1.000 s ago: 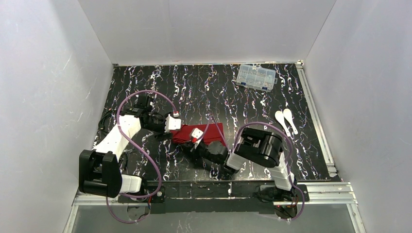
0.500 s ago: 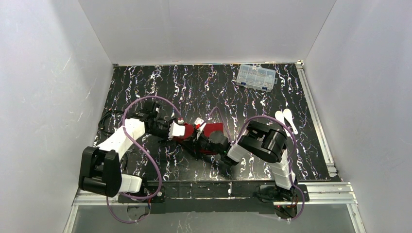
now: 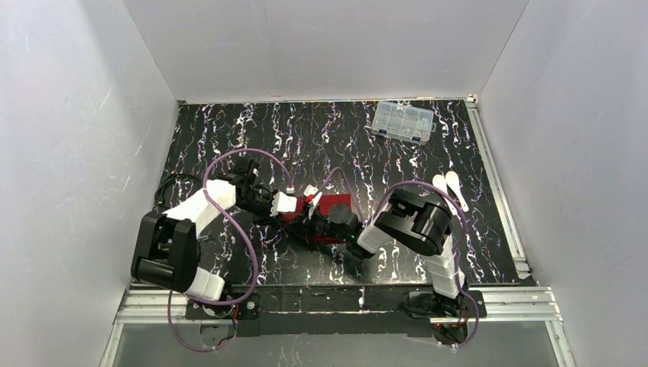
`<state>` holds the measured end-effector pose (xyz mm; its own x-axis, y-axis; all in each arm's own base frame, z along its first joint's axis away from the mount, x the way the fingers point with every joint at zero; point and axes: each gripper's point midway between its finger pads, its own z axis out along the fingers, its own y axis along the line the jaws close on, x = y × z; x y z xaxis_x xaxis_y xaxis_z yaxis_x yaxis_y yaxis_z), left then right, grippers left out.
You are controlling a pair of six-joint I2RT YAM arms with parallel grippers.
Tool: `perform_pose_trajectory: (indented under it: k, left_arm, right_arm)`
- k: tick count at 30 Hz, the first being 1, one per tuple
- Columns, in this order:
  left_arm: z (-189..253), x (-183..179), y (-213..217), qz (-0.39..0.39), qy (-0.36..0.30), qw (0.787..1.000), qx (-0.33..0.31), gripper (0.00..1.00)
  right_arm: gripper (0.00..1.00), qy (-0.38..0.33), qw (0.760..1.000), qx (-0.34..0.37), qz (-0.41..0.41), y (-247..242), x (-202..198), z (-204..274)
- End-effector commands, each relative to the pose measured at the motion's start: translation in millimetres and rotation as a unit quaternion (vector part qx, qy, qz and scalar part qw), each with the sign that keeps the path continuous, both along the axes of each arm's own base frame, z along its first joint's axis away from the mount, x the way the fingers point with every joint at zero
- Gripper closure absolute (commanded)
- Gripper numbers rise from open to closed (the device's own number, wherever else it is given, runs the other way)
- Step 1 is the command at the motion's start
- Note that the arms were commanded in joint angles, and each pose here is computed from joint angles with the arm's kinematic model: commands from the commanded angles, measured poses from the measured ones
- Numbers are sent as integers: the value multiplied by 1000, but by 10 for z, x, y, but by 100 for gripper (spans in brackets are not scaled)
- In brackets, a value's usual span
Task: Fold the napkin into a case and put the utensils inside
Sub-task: Stuff the top corner of the smaller-rectangle-folded napkin into the folded napkin.
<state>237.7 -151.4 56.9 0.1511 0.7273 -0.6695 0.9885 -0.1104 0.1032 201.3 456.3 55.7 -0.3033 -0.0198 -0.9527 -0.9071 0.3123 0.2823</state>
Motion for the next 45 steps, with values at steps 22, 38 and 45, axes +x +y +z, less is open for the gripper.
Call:
perform_pose_trajectory:
  k: [22, 38, 45]
  left_arm:
    - [21, 3, -48, -1, 31, 1000, 3, 100]
    - [25, 32, -22, -1, 24, 1000, 12, 74]
    - [280, 109, 49, 60, 48, 997, 12, 51]
  right_arm:
    - [68, 15, 998, 58, -9, 14, 42, 282]
    - [99, 5, 996, 84, -15, -70, 66, 342]
    - [99, 24, 997, 77, -13, -66, 88, 293]
